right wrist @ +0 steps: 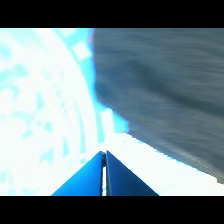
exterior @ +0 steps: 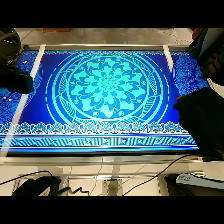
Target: Fold the clothes and pants, and hang the long-sleeved shirts on hangers.
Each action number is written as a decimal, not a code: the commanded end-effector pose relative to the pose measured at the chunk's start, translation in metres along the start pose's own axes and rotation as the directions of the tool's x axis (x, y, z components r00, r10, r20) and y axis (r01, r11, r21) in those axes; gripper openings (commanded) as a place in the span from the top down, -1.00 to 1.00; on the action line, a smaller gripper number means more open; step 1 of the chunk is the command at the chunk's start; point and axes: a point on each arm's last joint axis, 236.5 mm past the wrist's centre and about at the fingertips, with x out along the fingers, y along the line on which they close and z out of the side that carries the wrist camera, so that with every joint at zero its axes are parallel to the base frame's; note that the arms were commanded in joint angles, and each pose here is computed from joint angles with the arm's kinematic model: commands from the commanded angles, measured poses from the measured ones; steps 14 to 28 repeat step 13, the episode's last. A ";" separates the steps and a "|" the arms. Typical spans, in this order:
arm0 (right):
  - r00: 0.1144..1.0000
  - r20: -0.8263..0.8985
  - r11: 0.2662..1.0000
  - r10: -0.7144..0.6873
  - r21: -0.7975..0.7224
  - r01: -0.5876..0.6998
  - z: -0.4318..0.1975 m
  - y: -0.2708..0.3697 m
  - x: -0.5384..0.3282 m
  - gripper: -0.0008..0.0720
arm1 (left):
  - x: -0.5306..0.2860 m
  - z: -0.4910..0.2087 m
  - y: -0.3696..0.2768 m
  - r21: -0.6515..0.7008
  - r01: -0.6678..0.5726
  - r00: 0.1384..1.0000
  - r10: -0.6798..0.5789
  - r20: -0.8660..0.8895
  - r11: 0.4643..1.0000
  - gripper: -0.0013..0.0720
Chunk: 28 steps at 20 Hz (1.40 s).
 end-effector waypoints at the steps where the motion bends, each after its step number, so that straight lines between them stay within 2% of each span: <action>1: 0.984 -0.041 0.941 0.172 -0.289 -0.176 -0.056 0.107 -0.019 0.90 | 0.000 0.000 0.000 -0.001 -0.001 1.000 0.001 0.001 1.000 0.90; 2: 0.978 -0.056 0.903 0.201 -0.377 -0.207 -0.080 0.132 -0.030 0.90 | 0.000 0.000 0.000 -0.001 -0.001 1.000 0.001 0.001 1.000 0.90; 5: 0.963 -0.017 0.692 0.267 -0.692 -0.204 -0.138 0.181 -0.070 0.90 | 0.000 0.000 0.000 -0.001 -0.001 1.000 0.001 0.001 1.000 0.91; 6: 0.963 -0.009 0.645 0.269 -0.741 -0.187 -0.150 0.185 -0.079 0.90 | 0.000 0.000 0.000 -0.001 -0.001 1.000 0.001 0.001 1.000 0.90; 7: 0.969 0.002 0.627 0.249 -0.762 -0.159 -0.160 0.182 -0.086 0.90 | 0.000 0.000 0.000 -0.001 -0.001 1.000 0.001 0.001 1.000 0.90; 10: 0.989 0.006 0.636 0.150 -0.766 -0.092 -0.171 0.158 -0.089 0.90 | 0.000 0.000 0.000 -0.001 -0.001 1.000 0.001 0.001 1.000 0.90; 28: 0.985 -0.011 0.624 0.174 -0.773 -0.119 -0.176 0.163 -0.092 0.90 | 0.000 0.000 0.000 -0.001 -0.001 1.000 0.001 0.002 1.000 0.90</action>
